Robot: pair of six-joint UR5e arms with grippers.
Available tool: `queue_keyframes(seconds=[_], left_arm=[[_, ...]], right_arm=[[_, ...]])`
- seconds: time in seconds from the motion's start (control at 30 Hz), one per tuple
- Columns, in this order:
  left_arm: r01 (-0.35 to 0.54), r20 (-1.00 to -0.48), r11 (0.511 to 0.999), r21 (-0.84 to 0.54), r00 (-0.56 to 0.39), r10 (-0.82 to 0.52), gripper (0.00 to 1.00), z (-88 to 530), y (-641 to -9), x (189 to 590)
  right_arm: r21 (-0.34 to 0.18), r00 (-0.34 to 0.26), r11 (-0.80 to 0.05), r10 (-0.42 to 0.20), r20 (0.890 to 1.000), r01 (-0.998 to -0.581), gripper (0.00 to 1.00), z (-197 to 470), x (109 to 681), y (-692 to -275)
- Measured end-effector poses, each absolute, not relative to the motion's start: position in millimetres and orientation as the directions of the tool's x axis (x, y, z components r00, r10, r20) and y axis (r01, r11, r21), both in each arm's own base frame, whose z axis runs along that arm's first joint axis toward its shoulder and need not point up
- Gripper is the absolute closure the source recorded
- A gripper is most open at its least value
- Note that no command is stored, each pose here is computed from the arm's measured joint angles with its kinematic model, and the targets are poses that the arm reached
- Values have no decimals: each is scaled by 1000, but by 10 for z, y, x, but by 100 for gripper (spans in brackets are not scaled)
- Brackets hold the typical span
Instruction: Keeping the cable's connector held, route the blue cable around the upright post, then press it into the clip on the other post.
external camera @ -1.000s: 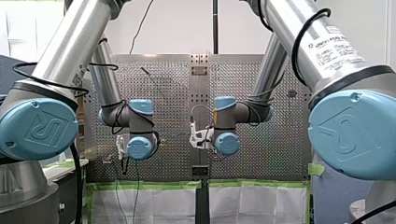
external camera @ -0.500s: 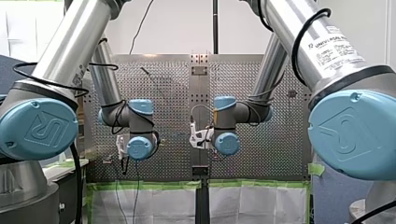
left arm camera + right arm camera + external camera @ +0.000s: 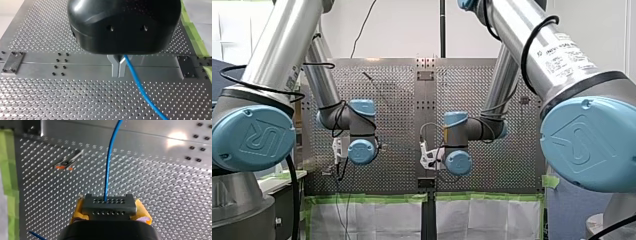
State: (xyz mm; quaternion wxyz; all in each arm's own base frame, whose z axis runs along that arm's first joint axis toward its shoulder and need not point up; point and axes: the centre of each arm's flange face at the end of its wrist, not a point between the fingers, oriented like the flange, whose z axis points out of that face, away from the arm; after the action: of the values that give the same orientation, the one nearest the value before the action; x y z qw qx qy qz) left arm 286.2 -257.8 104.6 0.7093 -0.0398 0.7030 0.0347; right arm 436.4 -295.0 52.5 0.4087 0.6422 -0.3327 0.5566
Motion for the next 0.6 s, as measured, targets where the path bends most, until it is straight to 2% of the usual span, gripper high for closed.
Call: queue_keyframes(seconds=[0.5,0.6], left_arm=[[-111,-1000,994,-5,9,-4,100,1427,-2531,2796],[-114,-1000,993,-9,11,-8,100,1506,-2517,2785]], right_arm=[[160,167,-437,22,986,-885,100,487,4349,-2948],[151,153,-445,33,988,-883,100,561,4397,-2975]])
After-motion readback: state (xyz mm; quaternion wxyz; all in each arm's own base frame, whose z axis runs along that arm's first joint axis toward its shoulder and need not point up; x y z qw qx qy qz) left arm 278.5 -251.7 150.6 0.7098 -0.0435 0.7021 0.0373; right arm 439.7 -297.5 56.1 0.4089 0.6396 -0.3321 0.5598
